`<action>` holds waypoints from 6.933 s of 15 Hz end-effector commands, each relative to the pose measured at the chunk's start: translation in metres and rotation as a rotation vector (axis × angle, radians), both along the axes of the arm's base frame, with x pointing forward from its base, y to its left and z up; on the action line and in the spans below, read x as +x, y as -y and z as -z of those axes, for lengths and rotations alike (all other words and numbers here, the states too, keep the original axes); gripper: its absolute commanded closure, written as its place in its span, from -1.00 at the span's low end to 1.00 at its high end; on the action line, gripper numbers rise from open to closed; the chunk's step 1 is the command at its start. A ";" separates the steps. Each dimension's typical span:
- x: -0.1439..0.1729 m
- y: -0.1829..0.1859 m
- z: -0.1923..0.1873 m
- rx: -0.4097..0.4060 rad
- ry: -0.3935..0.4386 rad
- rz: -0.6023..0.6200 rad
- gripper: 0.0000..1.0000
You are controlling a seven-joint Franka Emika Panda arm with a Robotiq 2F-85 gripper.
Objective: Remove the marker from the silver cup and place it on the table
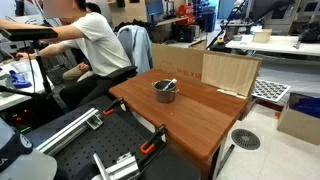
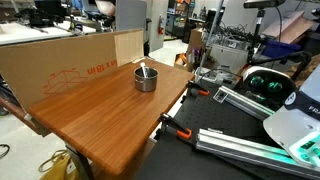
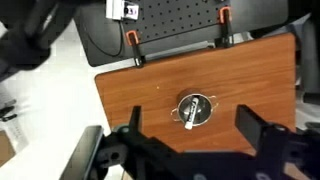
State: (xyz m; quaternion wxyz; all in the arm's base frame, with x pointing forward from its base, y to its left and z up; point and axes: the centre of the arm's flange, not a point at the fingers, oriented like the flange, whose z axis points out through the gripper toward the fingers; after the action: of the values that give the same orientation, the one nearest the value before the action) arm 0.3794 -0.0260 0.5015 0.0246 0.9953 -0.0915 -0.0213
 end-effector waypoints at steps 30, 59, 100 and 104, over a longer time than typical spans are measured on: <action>0.001 0.000 0.001 -0.019 0.013 0.008 -1.00; 0.160 0.007 0.228 0.197 -0.173 0.329 -1.00; 0.204 -0.007 0.267 0.066 -0.184 0.371 0.88; 0.200 0.006 0.226 0.103 -0.132 0.372 0.88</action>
State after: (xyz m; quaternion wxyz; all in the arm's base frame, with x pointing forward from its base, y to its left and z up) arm 0.5929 -0.0240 0.2507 -0.0185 0.9552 -0.2775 -0.1016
